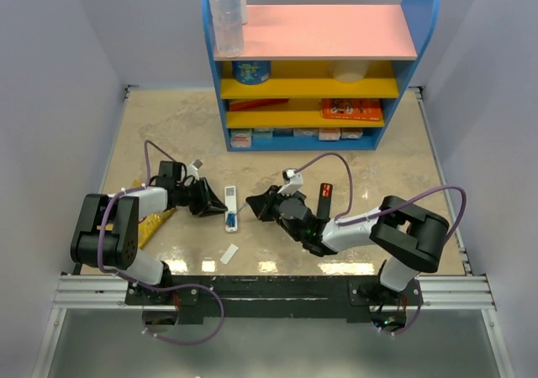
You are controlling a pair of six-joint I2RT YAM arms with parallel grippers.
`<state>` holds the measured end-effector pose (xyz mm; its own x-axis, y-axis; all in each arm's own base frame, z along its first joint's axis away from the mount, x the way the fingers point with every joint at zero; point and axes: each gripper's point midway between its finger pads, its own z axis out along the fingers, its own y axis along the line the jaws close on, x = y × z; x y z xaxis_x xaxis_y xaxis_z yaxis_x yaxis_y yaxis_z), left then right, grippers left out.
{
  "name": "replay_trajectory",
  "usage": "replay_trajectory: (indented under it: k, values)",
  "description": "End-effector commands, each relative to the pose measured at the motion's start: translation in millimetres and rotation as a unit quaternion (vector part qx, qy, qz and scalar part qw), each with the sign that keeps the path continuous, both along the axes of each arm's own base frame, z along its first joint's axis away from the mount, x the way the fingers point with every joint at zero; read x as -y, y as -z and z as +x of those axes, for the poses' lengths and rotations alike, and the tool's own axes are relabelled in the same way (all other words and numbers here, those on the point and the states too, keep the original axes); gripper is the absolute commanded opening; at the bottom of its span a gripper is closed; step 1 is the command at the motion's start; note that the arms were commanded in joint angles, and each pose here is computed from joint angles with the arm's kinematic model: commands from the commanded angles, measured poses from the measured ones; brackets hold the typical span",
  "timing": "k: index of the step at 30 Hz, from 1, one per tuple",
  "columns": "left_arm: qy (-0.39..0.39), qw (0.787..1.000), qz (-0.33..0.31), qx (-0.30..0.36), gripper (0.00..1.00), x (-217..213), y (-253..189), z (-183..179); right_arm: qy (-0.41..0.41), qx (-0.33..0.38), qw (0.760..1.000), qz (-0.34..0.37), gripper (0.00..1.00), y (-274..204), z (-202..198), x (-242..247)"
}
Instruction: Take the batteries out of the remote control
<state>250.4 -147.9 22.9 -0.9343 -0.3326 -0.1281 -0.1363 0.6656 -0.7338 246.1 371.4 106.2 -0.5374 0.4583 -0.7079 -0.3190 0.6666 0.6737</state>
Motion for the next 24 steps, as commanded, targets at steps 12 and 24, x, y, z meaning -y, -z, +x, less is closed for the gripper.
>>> replay_trajectory:
  k: [12, 24]
  values:
    - [-0.009, 1.000, 0.013, 0.004, 0.28, -4.3, -2.5, 5.1, 0.010, 0.033, 0.999, -0.010, 0.00, -34.2, 14.0, -2.0]
    - [-0.019, 0.999, 0.025, 0.012, 0.34, -7.4, -8.5, 13.4, 0.009, 0.037, 0.999, -0.013, 0.00, -39.0, 17.4, -7.7]
